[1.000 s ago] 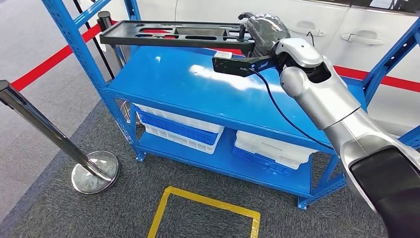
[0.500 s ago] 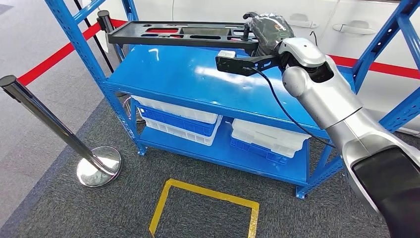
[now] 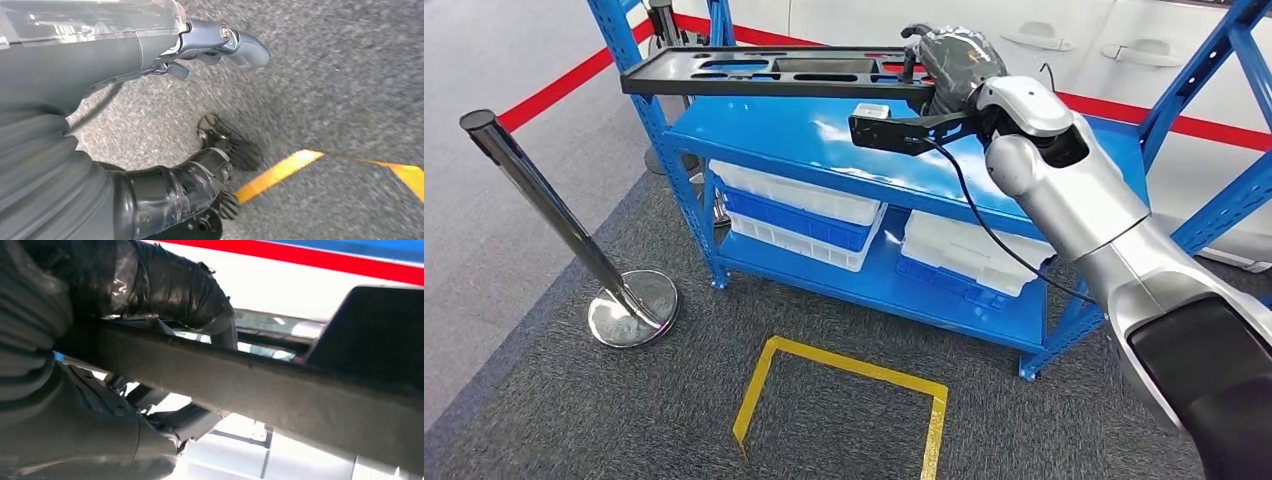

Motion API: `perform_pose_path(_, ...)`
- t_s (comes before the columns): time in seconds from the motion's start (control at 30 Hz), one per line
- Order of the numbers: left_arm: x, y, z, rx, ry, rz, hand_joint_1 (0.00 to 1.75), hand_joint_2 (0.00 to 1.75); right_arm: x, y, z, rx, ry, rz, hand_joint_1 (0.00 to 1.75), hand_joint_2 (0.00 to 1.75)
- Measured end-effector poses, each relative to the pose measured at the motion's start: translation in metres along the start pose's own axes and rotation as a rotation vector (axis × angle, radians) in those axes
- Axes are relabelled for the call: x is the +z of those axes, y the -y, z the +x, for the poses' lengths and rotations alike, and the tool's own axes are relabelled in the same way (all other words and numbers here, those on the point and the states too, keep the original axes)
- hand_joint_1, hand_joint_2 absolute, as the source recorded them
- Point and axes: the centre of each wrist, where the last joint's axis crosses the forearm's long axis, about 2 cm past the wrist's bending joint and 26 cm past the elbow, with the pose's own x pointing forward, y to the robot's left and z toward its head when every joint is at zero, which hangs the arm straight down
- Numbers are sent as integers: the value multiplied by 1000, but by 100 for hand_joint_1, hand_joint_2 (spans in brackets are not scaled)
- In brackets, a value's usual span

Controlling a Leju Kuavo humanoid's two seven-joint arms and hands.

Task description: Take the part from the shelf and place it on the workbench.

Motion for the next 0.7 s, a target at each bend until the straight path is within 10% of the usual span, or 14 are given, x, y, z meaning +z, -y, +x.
perform_pose_path(0.7, 0, 0, 0, 3, -8, 0, 0, 175, -2, -4, 2, 2, -5, 9, 175, 175)
